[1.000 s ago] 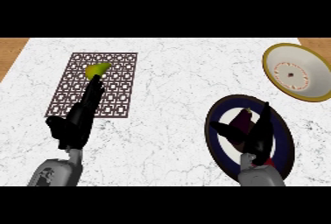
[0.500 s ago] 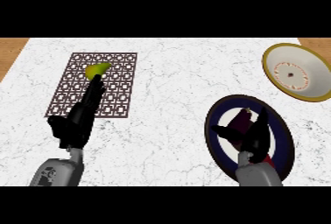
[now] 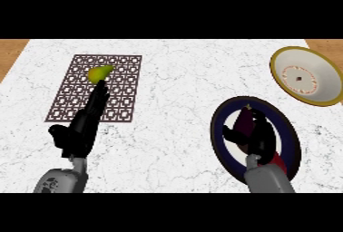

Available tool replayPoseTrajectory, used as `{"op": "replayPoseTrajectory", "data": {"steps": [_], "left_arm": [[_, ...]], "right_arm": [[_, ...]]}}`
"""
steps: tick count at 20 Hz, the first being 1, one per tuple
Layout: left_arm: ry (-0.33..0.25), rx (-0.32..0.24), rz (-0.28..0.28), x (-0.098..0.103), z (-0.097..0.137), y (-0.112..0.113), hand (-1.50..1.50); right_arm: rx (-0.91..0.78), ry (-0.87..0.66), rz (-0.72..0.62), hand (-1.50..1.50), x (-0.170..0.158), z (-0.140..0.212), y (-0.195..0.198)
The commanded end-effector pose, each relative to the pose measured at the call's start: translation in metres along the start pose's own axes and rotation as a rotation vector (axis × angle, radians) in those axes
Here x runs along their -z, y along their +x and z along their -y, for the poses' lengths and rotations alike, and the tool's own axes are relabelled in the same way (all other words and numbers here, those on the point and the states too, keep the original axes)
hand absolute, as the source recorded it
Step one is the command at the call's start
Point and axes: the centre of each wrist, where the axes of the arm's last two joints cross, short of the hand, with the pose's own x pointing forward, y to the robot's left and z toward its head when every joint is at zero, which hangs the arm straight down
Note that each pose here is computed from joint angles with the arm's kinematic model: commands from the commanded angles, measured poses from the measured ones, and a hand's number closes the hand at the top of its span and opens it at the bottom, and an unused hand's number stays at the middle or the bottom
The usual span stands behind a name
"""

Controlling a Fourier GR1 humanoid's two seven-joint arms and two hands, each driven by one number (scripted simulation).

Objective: Pick the eggplant from the plate and place it in the bowl

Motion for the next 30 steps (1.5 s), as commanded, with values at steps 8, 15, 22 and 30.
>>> {"op": "replayPoseTrajectory", "data": {"steps": [8, 15, 22, 30], "left_arm": [[0.005, -0.009, 0.002, 0.006, 0.0, 0.003, 0.0], [0.015, -0.004, -0.006, 0.0, -0.001, -0.007, 0.0], [0.013, 0.004, -0.015, -0.002, -0.01, -0.004, 0.0], [0.021, -0.008, -0.008, 0.002, 0.007, 0.0, 0.0]], "right_arm": [[-0.047, 0.437, 0.488, 1.5, -0.024, 0.003, 0.011], [0.08, 0.749, 0.991, 1.5, -0.018, 0.063, 0.019], [0.194, 0.573, 1.285, 1.5, 0.012, 0.162, 0.012], [0.098, 0.367, 1.252, 1.5, -0.005, 0.248, 0.043]]}}
